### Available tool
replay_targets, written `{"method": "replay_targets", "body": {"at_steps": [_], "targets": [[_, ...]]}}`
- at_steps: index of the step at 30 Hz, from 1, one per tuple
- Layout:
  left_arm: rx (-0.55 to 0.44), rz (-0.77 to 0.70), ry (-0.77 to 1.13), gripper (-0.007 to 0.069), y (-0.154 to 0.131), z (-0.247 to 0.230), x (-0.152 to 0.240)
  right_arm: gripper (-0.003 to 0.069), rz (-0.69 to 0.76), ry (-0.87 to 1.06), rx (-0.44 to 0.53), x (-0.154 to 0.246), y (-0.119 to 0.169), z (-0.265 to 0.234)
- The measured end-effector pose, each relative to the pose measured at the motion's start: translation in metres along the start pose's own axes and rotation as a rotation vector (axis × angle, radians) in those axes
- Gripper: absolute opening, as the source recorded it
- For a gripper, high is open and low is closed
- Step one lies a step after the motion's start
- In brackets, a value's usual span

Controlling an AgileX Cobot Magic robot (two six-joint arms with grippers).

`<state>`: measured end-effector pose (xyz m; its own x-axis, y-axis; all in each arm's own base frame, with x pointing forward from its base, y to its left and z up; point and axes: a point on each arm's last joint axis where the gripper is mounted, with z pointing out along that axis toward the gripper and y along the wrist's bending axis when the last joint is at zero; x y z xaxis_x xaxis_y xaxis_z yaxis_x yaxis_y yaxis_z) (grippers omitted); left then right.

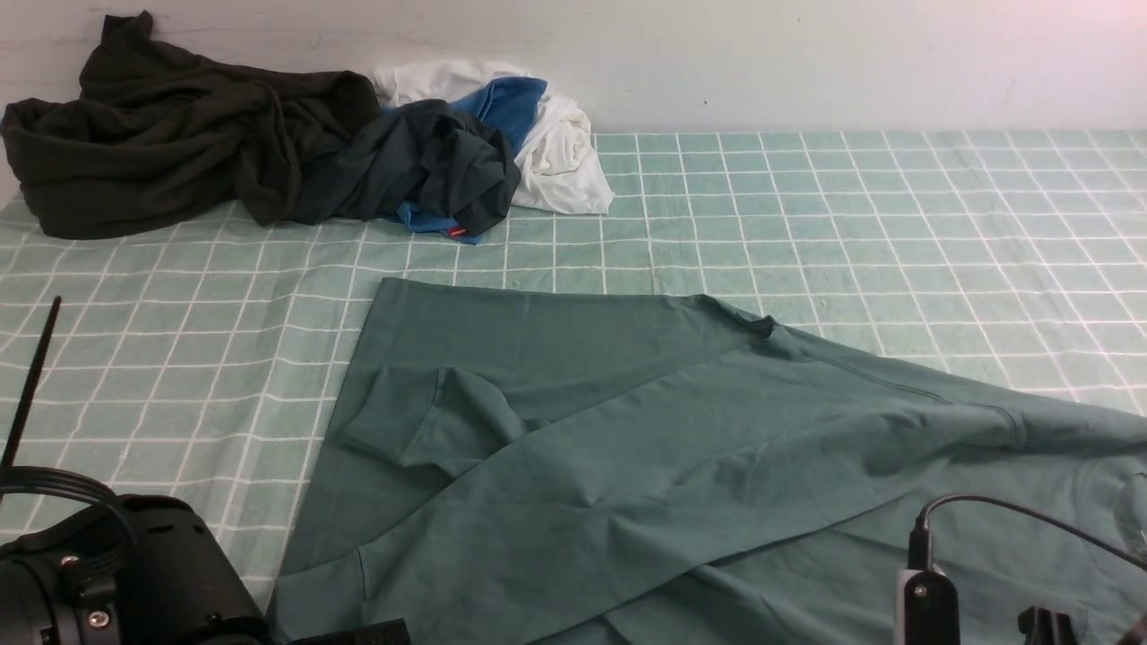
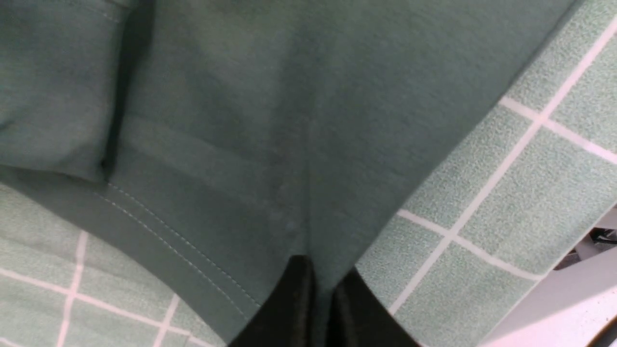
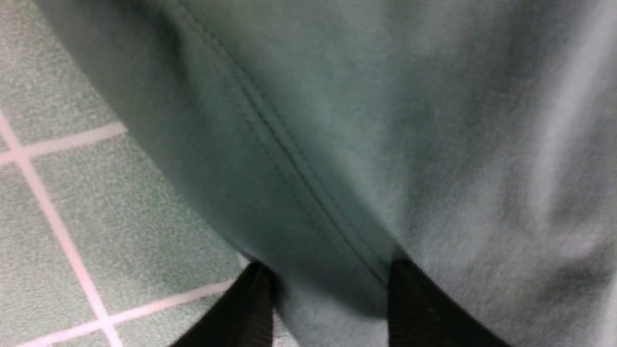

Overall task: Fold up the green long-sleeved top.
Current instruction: Use both arms simultaneously to clamp the lower edge of the clothing fabric, then use both arms to drag the lower edge of the fabric forward and fold it over the upper edge

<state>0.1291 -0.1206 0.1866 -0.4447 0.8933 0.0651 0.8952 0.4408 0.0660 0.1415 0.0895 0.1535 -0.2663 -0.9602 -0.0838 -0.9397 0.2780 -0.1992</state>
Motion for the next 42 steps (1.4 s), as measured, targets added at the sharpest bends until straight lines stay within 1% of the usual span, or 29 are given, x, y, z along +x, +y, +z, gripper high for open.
{"method": "replay_targets", "body": {"at_steps": [1, 2, 5, 7, 8, 9, 10, 13, 15, 16, 18, 19, 21, 22, 23, 24, 25, 26, 27, 28, 29, 31, 33, 34, 36, 37, 38, 39, 42], "targets": [[0.001, -0.001, 0.0, 0.0006, 0.0, 0.0, 0.0, 0.0237, -0.007, 0.003, 0.006, -0.001, -0.001, -0.001], [0.001, -0.001, 0.0, 0.0006, 0.0, 0.0, 0.0, 0.0232, -0.009, 0.003, 0.007, -0.001, -0.002, -0.001], [0.0, 0.0, -0.001, 0.0006, 0.0, 0.0, 0.0, 0.0133, -0.012, 0.002, 0.018, -0.005, -0.006, -0.006], [0.0, 0.0, -0.004, 0.0006, 0.0, 0.0, 0.0, 0.0089, -0.011, 0.008, 0.015, -0.005, -0.007, -0.006], [-0.001, 0.0, -0.005, 0.0006, 0.0, 0.0, 0.0, 0.0084, -0.011, 0.01, 0.014, -0.005, -0.007, -0.006], [-0.001, 0.0, -0.008, 0.0006, 0.0, 0.0, -0.001, 0.0046, -0.011, 0.015, 0.012, -0.005, -0.007, -0.007], [-0.002, 0.0, -0.009, 0.0006, 0.0, 0.0, -0.001, 0.0028, -0.01, 0.021, 0.009, -0.005, -0.007, -0.008], [-0.003, -0.005, -0.013, 0.0006, 0.001, -0.002, -0.002, 0.0006, -0.023, 0.048, 0.022, -0.01, -0.016, -0.018], [-0.006, -0.033, -0.023, 0.0006, 0.008, -0.011, -0.005, 0.0004, -0.008, 0.05, 0.059, -0.017, -0.032, -0.033], [-0.009, -0.042, -0.03, 0.0006, 0.01, -0.013, -0.007, 0.0004, 0.0, 0.05, 0.063, -0.017, -0.034, -0.035], [-0.035, -0.098, -0.072, 0.0006, 0.029, -0.031, -0.013, 0.0004, 0.064, 0.016, 0.117, -0.024, -0.058, -0.055], [-0.069, -0.137, -0.116, 0.0006, 0.045, -0.045, -0.016, 0.0004, 0.106, -0.025, 0.163, -0.028, -0.077, -0.071], [-0.116, -0.185, -0.173, 0.0008, 0.069, -0.065, -0.02, 0.0004, 0.146, -0.063, 0.201, -0.029, -0.098, -0.085], [-0.142, -0.21, -0.202, 0.0008, 0.084, -0.075, -0.022, 0.0004, 0.164, -0.083, 0.209, -0.03, -0.108, -0.091], [-0.142, -0.213, -0.197, 0.0009, 0.086, -0.074, -0.021, 0.0004, 0.175, -0.093, 0.22, -0.03, -0.113, -0.095], [-0.182, -0.247, -0.239, 0.001, 0.112, -0.09, -0.026, 0.0004, 0.199, -0.13, 0.224, -0.034, -0.133, -0.102], [-0.204, -0.264, -0.255, 0.001, 0.127, -0.098, -0.029, 0.0004, 0.215, -0.148, 0.232, -0.036, -0.145, -0.106], [-0.223, -0.278, -0.268, 0.0011, 0.143, -0.103, -0.032, 0.0003, 0.231, -0.169, 0.216, -0.04, -0.158, -0.106], [-0.229, -0.282, -0.27, 0.0011, 0.148, -0.104, -0.032, 0.0003, 0.238, -0.178, 0.224, -0.04, -0.163, -0.109], [-0.258, -0.293, -0.29, 0.0011, 0.172, -0.111, -0.041, 0.0003, 0.255, -0.198, 0.21, -0.045, -0.18, -0.107], [-0.278, -0.304, -0.306, 0.0011, 0.187, -0.116, -0.046, 0.0003, 0.267, -0.207, 0.198, -0.048, -0.192, -0.103], [-0.3, -0.308, -0.315, 0.0011, 0.216, -0.115, -0.061, 0.0003, 0.289, -0.21, 0.172, -0.055, -0.214, -0.09], [-0.308, -0.312, -0.316, 0.0011, 0.235, -0.11, -0.071, 0.0003, 0.307, -0.206, 0.161, -0.059, -0.231, -0.077], [-0.312, -0.318, -0.315, 0.0015, 0.253, -0.103, -0.082, 0.0003, 0.326, -0.199, 0.15, -0.062, -0.245, -0.065], [-0.308, -0.328, -0.306, 0.0017, 0.274, -0.088, -0.095, 0.0003, 0.356, -0.194, 0.14, -0.066, -0.26, -0.049], [-0.31, -0.332, -0.306, 0.0017, 0.284, -0.081, -0.102, 0.0003, 0.384, -0.19, 0.136, -0.068, -0.267, -0.04], [-0.316, -0.333, -0.312, 0.0017, 0.285, -0.084, -0.102, 0.0003, 0.389, -0.186, 0.131, -0.067, -0.268, -0.036], [-0.317, -0.339, -0.311, 0.0017, 0.3, -0.069, -0.111, 0.0003, 0.432, -0.184, 0.131, -0.069, -0.278, -0.021], [-0.322, -0.356, -0.32, 0.0018, 0.321, -0.041, -0.124, 0.0006, 0.527, -0.194, 0.16, -0.072, -0.294, 0.006]]}}
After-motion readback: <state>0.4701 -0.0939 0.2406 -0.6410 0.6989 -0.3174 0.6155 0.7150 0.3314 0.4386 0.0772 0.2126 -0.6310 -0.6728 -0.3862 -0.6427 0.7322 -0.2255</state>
